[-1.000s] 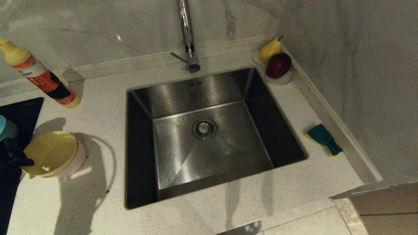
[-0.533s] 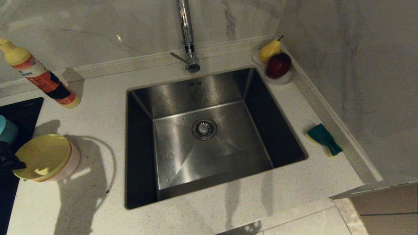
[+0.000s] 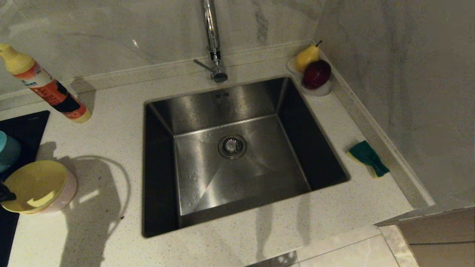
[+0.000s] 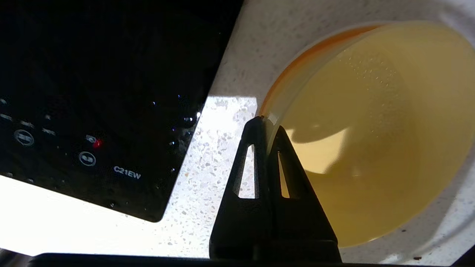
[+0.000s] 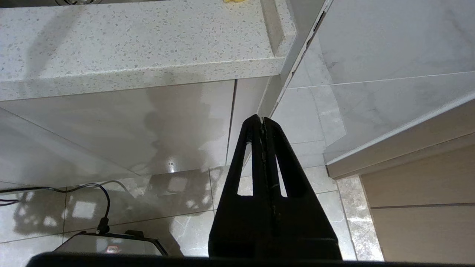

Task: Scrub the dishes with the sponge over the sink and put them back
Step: Place the bowl on the bowl

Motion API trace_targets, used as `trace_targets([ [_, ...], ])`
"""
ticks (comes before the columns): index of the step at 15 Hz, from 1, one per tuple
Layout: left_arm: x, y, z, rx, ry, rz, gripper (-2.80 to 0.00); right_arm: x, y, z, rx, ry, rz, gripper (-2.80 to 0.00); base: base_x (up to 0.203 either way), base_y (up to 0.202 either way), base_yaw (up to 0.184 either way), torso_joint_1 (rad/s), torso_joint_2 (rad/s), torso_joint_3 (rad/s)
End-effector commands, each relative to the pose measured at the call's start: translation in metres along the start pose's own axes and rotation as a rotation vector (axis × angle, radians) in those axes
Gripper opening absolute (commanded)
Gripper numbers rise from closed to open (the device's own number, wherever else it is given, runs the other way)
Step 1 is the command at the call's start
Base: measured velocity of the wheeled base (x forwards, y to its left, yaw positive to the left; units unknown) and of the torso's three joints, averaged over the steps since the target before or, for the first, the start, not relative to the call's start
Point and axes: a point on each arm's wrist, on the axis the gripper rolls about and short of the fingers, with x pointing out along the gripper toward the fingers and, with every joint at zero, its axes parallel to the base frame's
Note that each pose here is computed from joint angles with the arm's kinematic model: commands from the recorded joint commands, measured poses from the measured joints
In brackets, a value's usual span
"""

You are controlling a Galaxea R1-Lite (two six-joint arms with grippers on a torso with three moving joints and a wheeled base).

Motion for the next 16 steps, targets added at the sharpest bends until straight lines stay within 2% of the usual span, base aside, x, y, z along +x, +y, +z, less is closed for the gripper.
trace_targets([
  [1,0.002,0.001,-0.003,-0.008,0.015,-0.006,-2.8,0.0,0.0,0.0,-0.001,0.0,0.001,-2.8,0.0,0.0,0.0,0.0,0.0,0.0],
  [3,0.0,0.0,-0.003,-0.011,0.011,-0.04,-2.8,0.0,0.0,0.0,-0.001,0.0,0.001,-2.8,0.0,0.0,0.0,0.0,0.0,0.0],
  [5,0.0,0.0,-0.001,-0.009,0.005,-0.039,-2.8,0.0,0.0,0.0,-0.001,0.0,0.001,-2.8,0.0,0.0,0.0,0.0,0.0,0.0],
  [6,0.0,0.0,-0.001,-0.005,0.005,-0.038,-2.25,0.0,0.0,0.0,-0.001,0.0,0.001,-2.8,0.0,0.0,0.0,0.0,0.0,0.0],
  [7,0.001,0.0,-0.001,-0.006,0.007,-0.037,0.0,0.0,0.0,0.0,-0.001,0.0,0.001,-2.8,0.0,0.0,0.0,0.0,0.0,0.0],
  [12,-0.005,-0.002,0.006,0.0,-0.026,-0.034,0.0,0.0,0.0,0.0,-0.001,0.0,0.001,-2.8,0.0,0.0,0.0,0.0,0.0,0.0],
  [16,-0.032,-0.004,0.025,-0.028,-0.144,-0.023,0.0,0.0,0.0,0.0,-0.001,0.0,0.001,-2.8,0.0,0.0,0.0,0.0,0.0,0.0],
])
